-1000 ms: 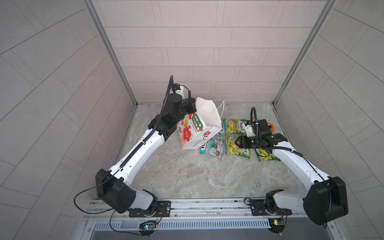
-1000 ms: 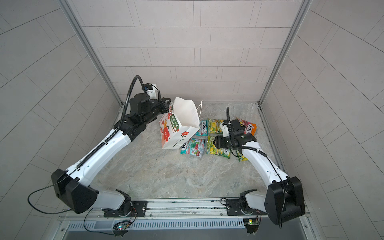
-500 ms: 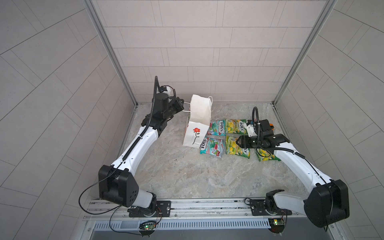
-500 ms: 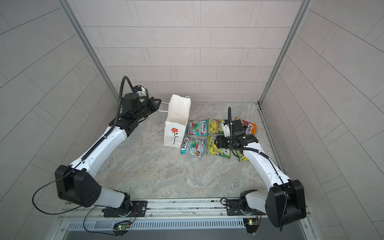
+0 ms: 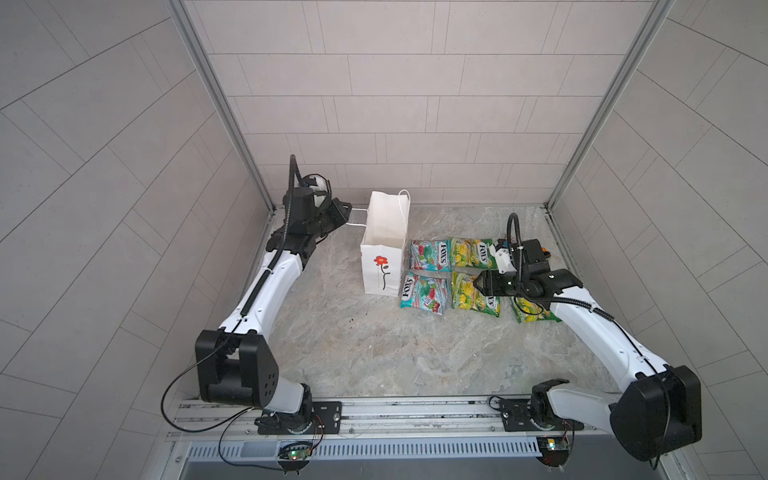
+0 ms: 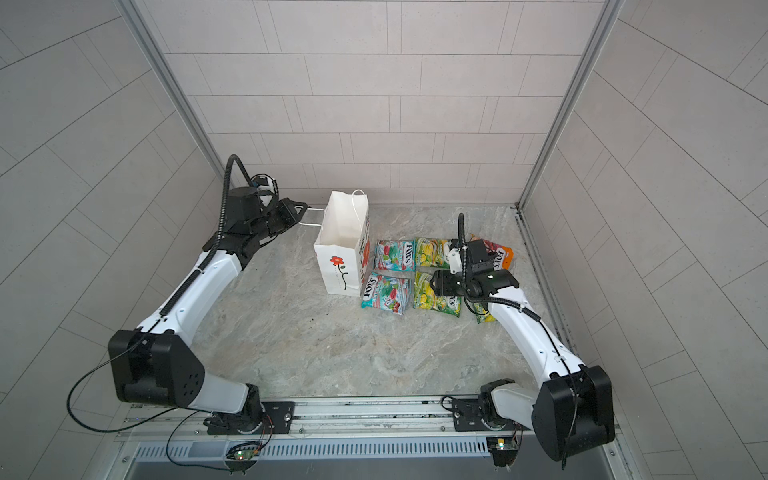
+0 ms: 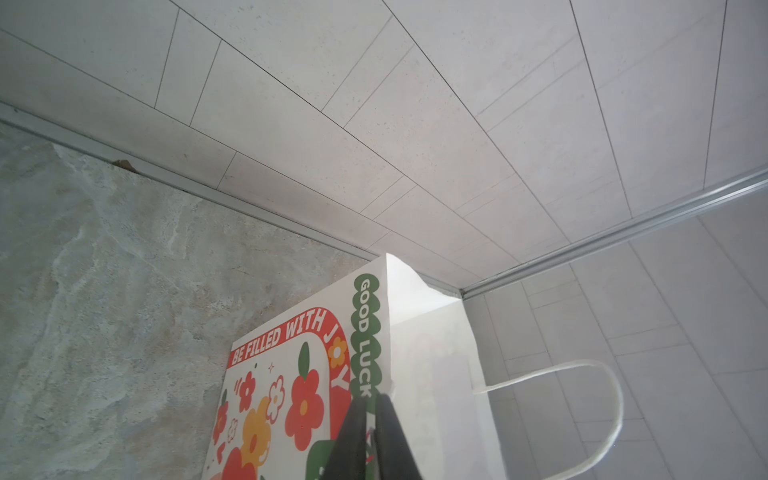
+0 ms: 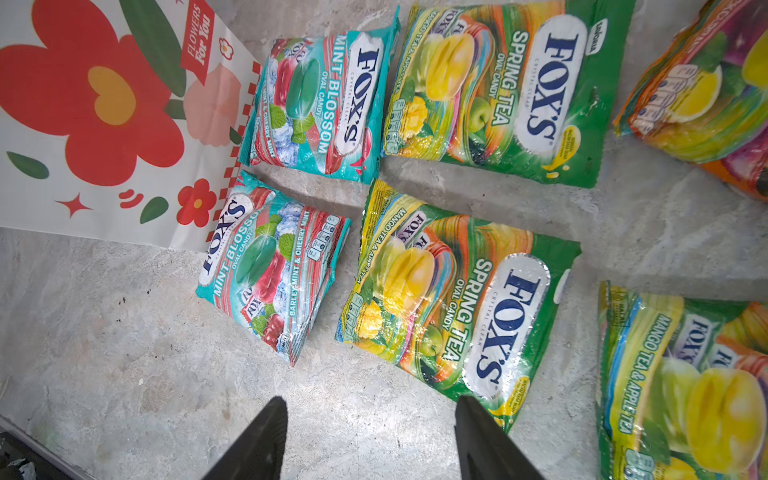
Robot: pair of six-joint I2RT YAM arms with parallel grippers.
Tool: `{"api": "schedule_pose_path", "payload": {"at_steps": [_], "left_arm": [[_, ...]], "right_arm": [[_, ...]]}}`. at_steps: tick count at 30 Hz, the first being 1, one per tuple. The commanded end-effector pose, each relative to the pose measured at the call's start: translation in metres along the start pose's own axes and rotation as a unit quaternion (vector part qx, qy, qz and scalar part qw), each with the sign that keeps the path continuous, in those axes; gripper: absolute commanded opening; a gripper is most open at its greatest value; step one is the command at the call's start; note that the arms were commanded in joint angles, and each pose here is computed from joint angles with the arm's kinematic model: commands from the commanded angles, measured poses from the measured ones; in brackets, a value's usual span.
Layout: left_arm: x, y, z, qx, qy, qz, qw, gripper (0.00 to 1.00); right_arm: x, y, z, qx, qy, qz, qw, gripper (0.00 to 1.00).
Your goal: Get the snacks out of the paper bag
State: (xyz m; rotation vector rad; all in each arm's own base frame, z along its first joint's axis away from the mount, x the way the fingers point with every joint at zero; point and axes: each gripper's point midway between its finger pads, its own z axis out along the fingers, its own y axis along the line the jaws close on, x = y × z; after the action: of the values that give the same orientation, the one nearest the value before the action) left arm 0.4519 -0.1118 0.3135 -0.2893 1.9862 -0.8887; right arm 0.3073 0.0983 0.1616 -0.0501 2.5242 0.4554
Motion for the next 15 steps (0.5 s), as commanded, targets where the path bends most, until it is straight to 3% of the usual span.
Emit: {"api": "schedule_pose_path", "payload": {"at_steps": [1,6,10,15], "left_arm": [[-0.001,-0.007,-0.002,0.015,0.011,0.015,1.0,0.26],[-0.003,-0.01,-0.005,0.015,0.01,0.02,1.0,0.46],[-0.01,-0.012,-0.014,0.007,0.001,0.029,1.0,0.75],[-0.02,-0.022,-0.031,0.0,-0.012,0.057,0.998,0.92]], "right_arm": [[0.003,-0.005,-0.005,0.012,-0.005,-0.002,1.0,0.66],[0.004,-0.008,-0.007,0.016,-0.009,-0.001,1.0,0.66],[0.004,-0.01,-0.007,0.022,-0.013,0.001,1.0,0.66],[0.003,-0.017,-0.007,0.04,-0.023,0.005,0.999,0.66]]}}
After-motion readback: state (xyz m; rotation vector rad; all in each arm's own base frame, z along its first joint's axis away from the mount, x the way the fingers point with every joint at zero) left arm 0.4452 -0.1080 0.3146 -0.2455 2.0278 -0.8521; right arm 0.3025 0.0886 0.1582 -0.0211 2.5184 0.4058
